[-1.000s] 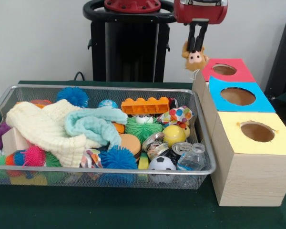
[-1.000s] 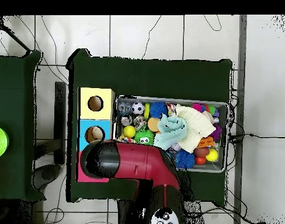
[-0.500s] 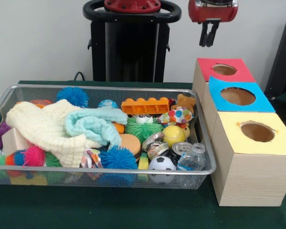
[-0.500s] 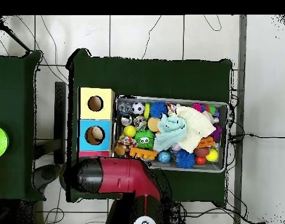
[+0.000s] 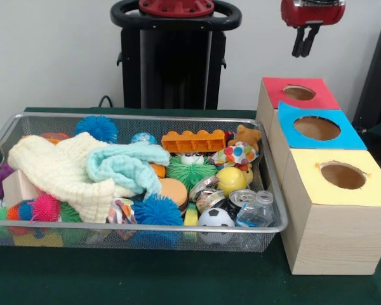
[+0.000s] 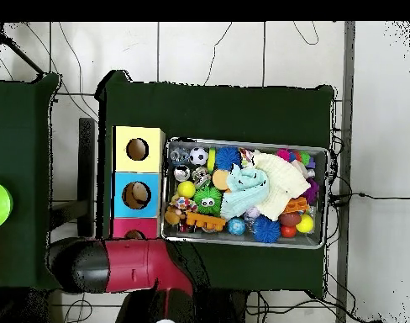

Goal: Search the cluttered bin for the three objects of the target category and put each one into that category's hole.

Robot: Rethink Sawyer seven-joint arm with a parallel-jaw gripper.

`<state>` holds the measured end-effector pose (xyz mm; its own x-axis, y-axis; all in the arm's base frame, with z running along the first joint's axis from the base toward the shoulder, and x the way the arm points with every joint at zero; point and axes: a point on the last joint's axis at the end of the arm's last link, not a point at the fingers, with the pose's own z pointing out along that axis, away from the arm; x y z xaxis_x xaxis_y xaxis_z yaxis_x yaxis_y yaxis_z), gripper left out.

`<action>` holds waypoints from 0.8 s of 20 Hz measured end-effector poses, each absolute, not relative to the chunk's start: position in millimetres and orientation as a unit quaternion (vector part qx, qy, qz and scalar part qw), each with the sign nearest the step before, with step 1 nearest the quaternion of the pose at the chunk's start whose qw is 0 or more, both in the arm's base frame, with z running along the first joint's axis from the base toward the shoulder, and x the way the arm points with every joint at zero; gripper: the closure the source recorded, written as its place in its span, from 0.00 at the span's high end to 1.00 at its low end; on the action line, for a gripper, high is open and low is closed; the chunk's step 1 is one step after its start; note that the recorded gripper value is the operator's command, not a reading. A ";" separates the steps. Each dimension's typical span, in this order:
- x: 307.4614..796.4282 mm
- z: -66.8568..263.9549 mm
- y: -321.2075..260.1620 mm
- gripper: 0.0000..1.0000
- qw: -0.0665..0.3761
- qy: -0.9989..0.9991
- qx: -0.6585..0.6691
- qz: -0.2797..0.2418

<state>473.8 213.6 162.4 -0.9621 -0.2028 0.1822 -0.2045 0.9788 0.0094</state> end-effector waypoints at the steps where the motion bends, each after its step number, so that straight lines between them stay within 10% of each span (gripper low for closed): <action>1: 472.1 162.4 216.6 0.00 0.091 -0.990 0.105 0.006; 16: 496.9 152.4 182.5 0.00 0.066 -0.996 0.061 0.014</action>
<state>496.9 182.5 152.4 -0.9838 -0.1199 0.1329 -0.1237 0.9921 -0.0206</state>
